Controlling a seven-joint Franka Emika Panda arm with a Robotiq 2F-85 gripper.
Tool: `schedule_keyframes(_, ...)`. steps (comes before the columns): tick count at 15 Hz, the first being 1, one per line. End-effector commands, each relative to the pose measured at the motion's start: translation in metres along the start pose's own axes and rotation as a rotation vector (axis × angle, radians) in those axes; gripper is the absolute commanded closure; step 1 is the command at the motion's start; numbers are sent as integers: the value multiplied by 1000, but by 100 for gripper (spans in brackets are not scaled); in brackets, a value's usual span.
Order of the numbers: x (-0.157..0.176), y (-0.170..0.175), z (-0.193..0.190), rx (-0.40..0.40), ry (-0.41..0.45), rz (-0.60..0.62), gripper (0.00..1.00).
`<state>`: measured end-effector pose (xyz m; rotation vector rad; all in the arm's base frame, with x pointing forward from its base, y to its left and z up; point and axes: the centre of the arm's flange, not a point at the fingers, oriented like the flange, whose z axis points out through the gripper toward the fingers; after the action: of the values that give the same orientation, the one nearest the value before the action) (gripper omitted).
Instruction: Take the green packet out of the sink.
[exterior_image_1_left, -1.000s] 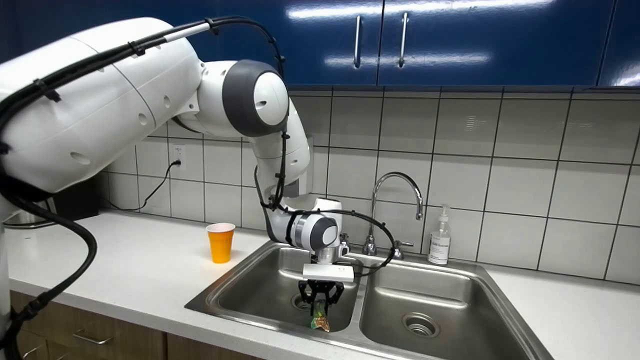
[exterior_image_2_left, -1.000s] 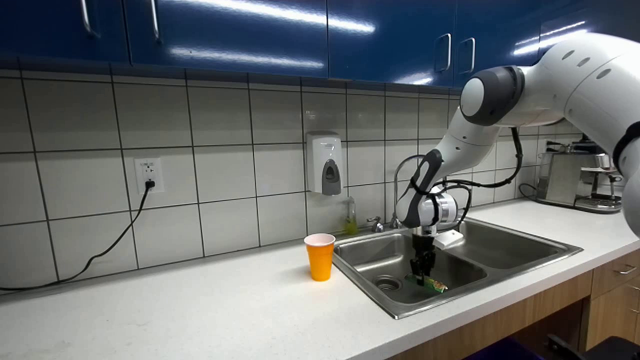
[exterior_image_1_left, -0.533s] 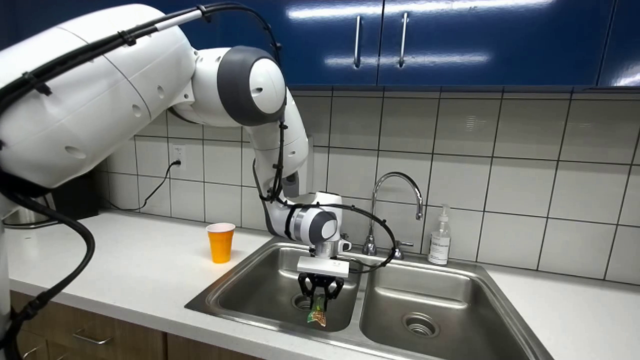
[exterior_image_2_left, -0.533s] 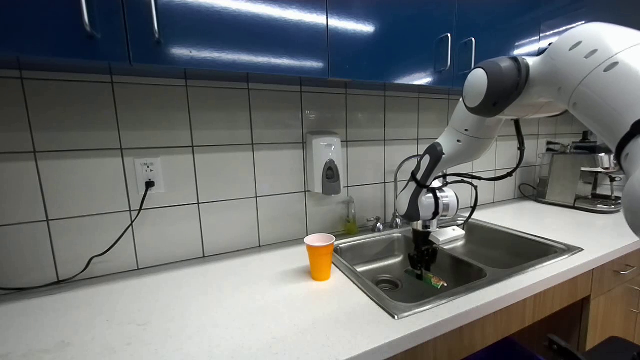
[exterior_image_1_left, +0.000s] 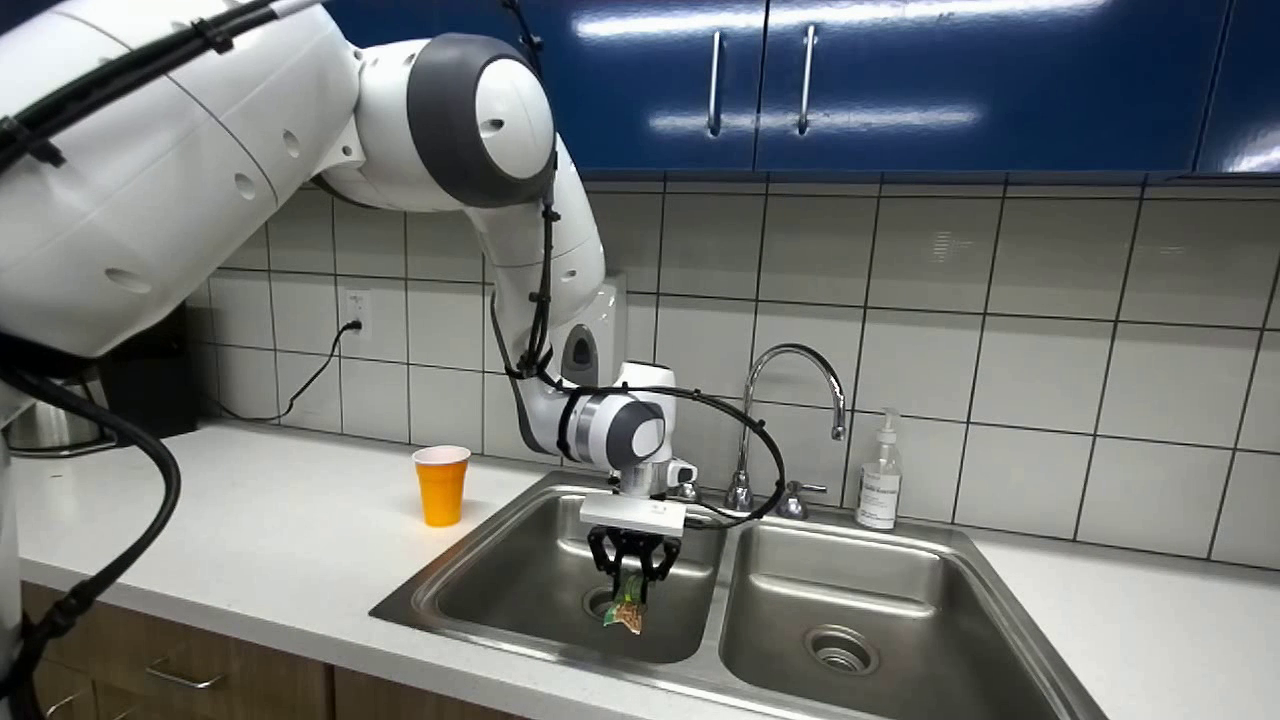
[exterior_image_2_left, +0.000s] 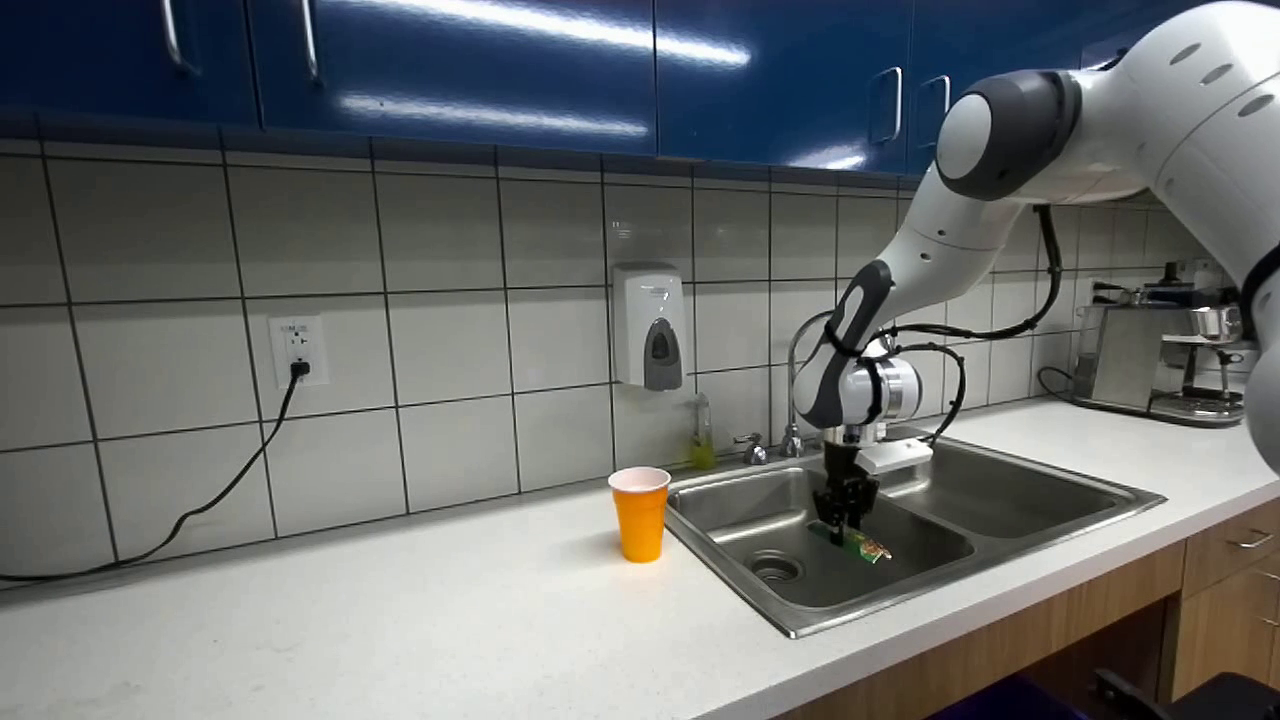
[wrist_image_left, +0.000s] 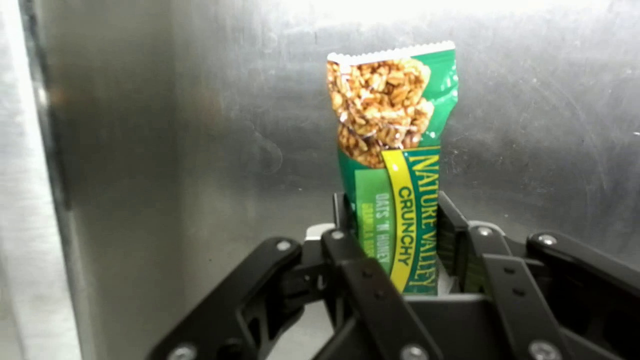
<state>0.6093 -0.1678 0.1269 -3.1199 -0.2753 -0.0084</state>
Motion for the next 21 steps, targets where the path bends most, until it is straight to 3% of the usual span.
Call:
schedule_keyframes(1, -15, -19, -32, -9, 30, 30, 84)
schedule_keyframes(12, -36, -50, -76, -41, 70, 3, 84)
schedule_keyframes(21, -50, -103, -94, -46, 71, -97, 84)
